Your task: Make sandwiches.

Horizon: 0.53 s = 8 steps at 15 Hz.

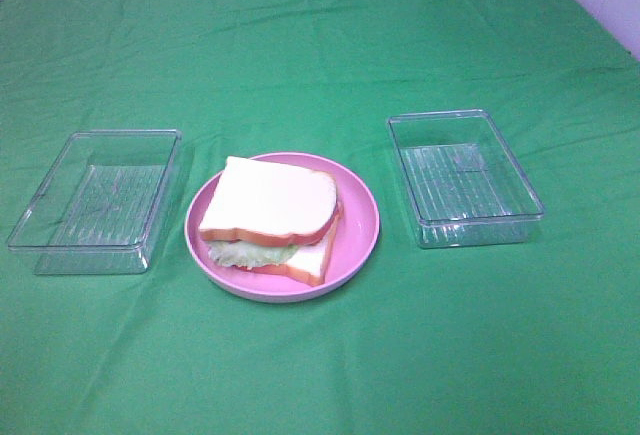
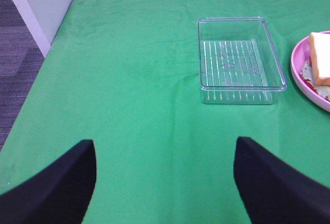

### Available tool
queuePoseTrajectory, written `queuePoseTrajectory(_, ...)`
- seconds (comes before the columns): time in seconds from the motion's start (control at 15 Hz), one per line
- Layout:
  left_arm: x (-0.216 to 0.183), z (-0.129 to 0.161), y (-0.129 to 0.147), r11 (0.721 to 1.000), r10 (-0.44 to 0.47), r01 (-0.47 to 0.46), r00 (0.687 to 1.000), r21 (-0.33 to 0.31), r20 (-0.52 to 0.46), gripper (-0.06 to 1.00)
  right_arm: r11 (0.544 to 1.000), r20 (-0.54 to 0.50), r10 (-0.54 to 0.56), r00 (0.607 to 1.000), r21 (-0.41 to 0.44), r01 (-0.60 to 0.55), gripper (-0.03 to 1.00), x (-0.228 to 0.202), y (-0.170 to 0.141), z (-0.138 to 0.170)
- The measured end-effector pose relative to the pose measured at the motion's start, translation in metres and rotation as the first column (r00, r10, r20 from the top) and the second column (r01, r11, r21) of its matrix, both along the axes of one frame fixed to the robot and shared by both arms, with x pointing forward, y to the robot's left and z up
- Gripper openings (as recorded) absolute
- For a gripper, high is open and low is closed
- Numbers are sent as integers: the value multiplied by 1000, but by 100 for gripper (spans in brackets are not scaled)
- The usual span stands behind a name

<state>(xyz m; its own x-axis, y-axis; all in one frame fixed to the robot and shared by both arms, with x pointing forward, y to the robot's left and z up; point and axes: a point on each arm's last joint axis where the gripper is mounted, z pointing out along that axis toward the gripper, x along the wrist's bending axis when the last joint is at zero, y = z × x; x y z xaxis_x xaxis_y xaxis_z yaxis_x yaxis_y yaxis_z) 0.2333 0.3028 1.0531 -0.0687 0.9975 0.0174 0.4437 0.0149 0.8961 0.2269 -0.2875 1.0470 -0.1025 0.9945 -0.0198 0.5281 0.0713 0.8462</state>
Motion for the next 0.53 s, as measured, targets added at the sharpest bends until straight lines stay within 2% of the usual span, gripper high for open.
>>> queuePoseTrajectory(0.53, 0, 0, 0, 1000, 0, 0, 1000, 0, 0, 71, 1000, 0, 0, 1000, 0, 0, 68, 0, 0, 0)
